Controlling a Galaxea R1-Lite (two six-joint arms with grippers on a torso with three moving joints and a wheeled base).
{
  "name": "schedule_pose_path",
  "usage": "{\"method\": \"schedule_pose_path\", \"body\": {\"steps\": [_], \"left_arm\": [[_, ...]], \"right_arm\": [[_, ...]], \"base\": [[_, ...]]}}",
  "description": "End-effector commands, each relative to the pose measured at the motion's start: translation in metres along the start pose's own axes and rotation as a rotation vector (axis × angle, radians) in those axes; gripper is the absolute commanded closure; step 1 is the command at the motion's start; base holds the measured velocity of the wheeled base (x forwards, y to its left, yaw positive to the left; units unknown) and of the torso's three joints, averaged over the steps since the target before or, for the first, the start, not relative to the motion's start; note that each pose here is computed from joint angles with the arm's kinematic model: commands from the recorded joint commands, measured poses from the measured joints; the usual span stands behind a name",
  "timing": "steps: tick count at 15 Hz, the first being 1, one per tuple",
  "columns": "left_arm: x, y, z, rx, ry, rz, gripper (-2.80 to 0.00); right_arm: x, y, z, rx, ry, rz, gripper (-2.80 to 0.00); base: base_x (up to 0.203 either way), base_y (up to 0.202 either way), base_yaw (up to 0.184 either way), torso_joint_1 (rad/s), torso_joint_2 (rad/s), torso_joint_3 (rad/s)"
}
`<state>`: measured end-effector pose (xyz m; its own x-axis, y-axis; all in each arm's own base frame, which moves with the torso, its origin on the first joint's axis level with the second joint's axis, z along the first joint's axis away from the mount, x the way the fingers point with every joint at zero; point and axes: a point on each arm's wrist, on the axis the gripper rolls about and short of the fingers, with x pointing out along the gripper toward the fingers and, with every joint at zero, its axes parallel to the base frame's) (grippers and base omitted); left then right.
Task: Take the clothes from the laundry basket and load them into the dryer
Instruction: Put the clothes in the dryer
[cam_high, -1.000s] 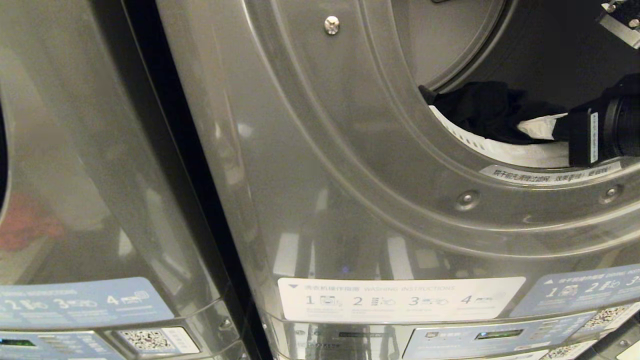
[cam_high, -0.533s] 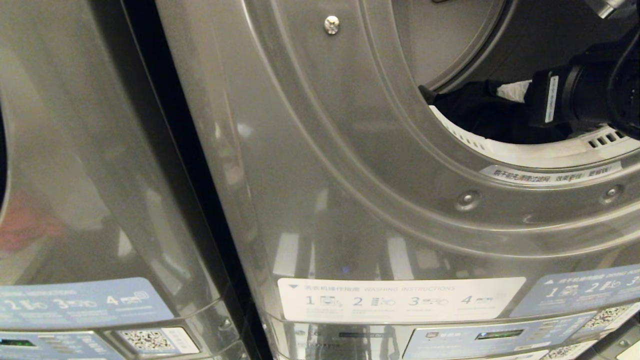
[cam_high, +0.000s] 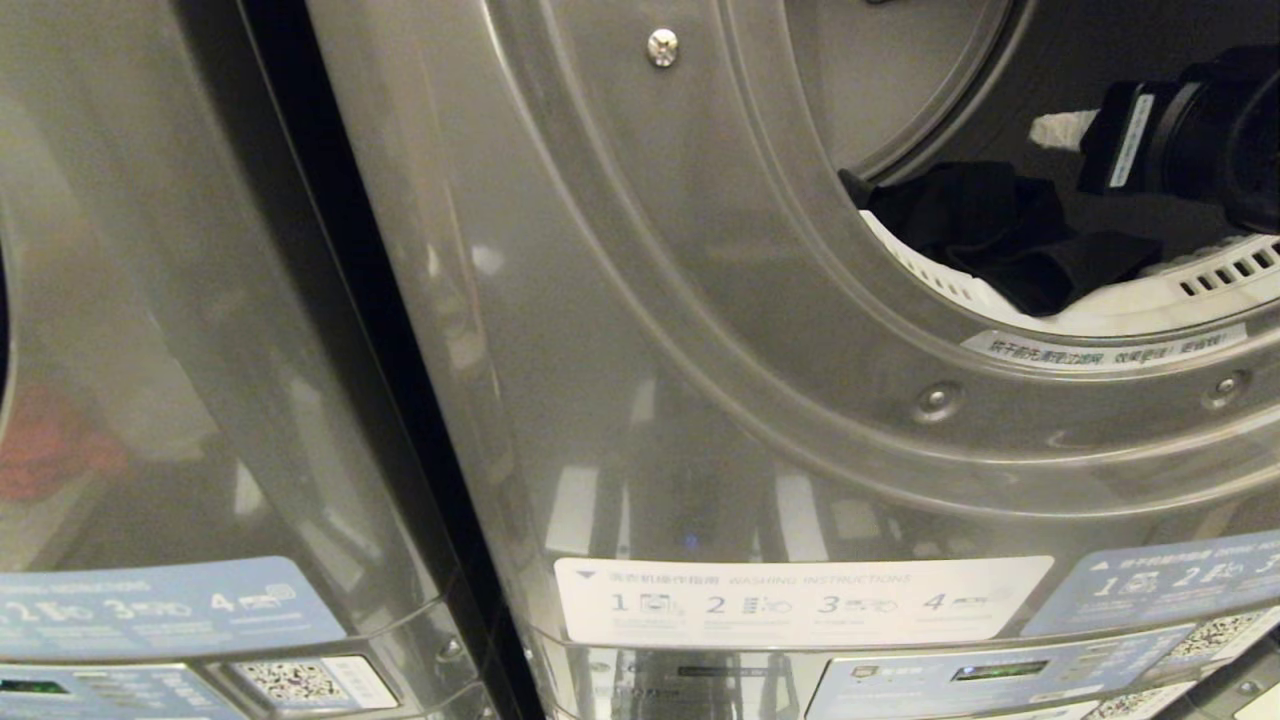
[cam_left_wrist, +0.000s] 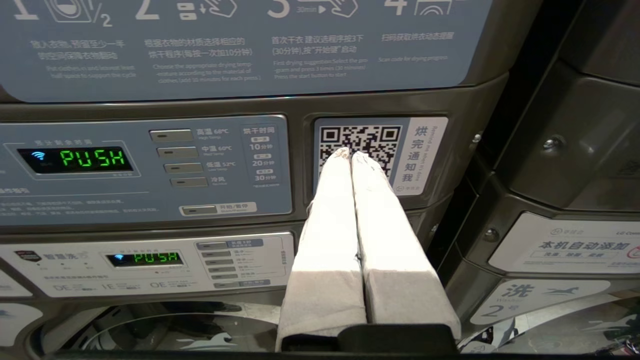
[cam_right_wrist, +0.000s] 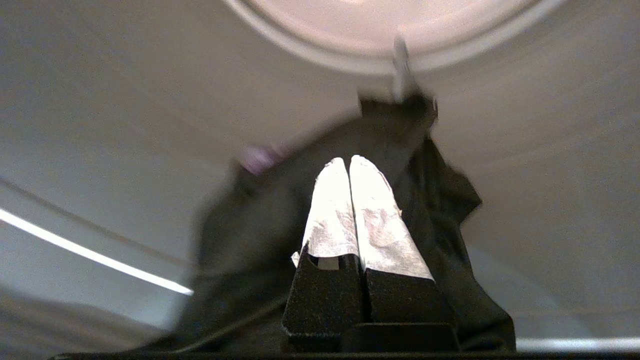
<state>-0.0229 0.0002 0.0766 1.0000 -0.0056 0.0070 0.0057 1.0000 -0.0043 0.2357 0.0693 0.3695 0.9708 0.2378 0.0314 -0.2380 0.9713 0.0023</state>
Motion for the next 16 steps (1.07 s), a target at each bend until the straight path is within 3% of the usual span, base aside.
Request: {"method": "schedule_pose_path", "body": {"steps": [1, 5, 8, 11, 14, 16], "left_arm": [[0.0, 0.0, 0.0, 0.0, -0.001, 0.0, 0.0], [0.0, 0.0, 0.0, 0.0, -0.001, -0.001, 0.0], [0.0, 0.0, 0.0, 0.0, -0.001, 0.001, 0.0], [0.0, 0.0, 0.0, 0.0, -0.001, 0.001, 0.0], [0.0, 0.0, 0.0, 0.0, -0.001, 0.001, 0.0], [0.0, 0.0, 0.0, 0.0, -0.001, 0.001, 0.0]], "right_arm": [[-0.033, -0.002, 0.016, 0.022, -0.085, 0.039, 0.0], [-0.114, -0.007, 0.029, 0.013, -0.267, 0.25, 0.0], [-0.173, -0.006, 0.004, 0.008, -0.317, 0.321, 0.0], [-0.207, -0.01, -0.064, -0.036, -0.224, 0.19, 0.0], [-0.221, -0.014, -0.154, -0.082, -0.037, 0.012, 0.0], [-0.237, -0.01, -0.21, -0.13, 0.037, -0.076, 0.0]], "base": [[0.0, 0.0, 0.0, 0.0, 0.0, 0.0], [0.0, 0.0, 0.0, 0.0, 0.0, 0.0], [0.0, 0.0, 0.0, 0.0, 0.0, 0.0], [0.0, 0.0, 0.0, 0.0, 0.0, 0.0], [0.0, 0.0, 0.0, 0.0, 0.0, 0.0], [0.0, 0.0, 0.0, 0.0, 0.0, 0.0]]}}
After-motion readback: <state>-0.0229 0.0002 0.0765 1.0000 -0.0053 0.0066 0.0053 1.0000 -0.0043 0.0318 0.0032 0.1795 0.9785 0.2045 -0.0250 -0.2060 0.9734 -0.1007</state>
